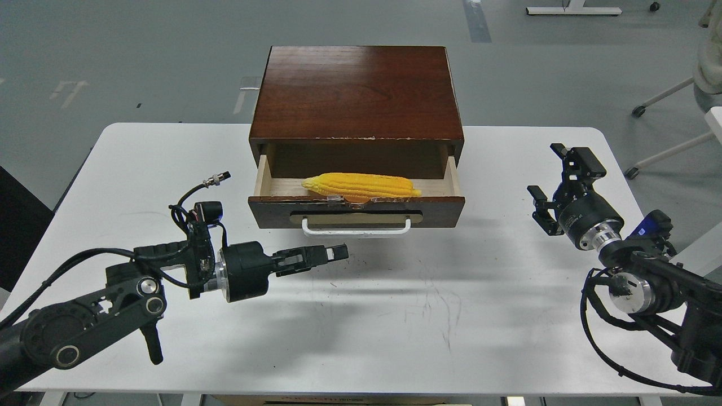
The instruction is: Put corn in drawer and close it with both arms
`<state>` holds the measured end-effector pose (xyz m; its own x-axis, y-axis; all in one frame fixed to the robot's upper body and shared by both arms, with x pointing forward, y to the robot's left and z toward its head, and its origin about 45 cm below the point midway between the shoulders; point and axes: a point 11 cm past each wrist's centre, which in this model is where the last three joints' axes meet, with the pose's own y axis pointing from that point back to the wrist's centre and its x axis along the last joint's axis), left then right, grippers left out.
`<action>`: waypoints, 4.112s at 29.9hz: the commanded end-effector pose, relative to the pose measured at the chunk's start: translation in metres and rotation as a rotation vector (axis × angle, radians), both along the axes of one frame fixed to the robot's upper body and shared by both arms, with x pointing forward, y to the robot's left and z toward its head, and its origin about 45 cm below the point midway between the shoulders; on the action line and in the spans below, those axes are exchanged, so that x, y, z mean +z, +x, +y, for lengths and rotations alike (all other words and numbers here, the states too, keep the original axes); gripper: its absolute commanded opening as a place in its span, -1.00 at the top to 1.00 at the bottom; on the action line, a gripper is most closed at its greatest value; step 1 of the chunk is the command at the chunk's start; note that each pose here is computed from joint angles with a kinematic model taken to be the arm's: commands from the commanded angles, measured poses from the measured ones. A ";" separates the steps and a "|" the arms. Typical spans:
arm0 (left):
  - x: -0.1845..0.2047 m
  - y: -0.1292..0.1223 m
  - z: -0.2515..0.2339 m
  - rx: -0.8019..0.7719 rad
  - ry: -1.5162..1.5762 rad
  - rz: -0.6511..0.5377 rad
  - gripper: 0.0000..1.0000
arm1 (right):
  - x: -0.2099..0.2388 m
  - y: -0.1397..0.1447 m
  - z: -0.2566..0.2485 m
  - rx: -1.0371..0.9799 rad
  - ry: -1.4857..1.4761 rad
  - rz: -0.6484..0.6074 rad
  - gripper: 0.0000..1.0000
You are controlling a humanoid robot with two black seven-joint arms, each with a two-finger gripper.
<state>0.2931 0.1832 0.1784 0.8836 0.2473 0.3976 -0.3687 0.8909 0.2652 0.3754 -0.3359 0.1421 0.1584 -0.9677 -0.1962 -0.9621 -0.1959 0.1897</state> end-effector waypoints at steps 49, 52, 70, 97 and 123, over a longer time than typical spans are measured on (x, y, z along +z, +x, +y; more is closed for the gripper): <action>0.002 0.069 0.018 0.182 -0.009 -0.015 1.00 | -0.005 -0.005 -0.001 -0.004 0.000 0.013 -1.00; 0.003 0.071 0.018 0.185 -0.008 -0.022 1.00 | -0.006 -0.005 -0.001 -0.004 0.001 0.015 -1.00; 0.000 0.083 0.024 0.278 -0.014 -0.059 1.00 | -0.006 -0.005 -0.001 -0.004 0.001 0.015 -1.00; 0.092 0.062 0.074 0.254 -0.439 0.120 -0.94 | 0.005 0.001 -0.007 -0.018 0.001 -0.010 -1.00; 0.007 0.055 0.164 0.740 -0.725 0.387 -1.00 | 0.008 0.010 0.017 0.005 0.040 -0.029 -1.00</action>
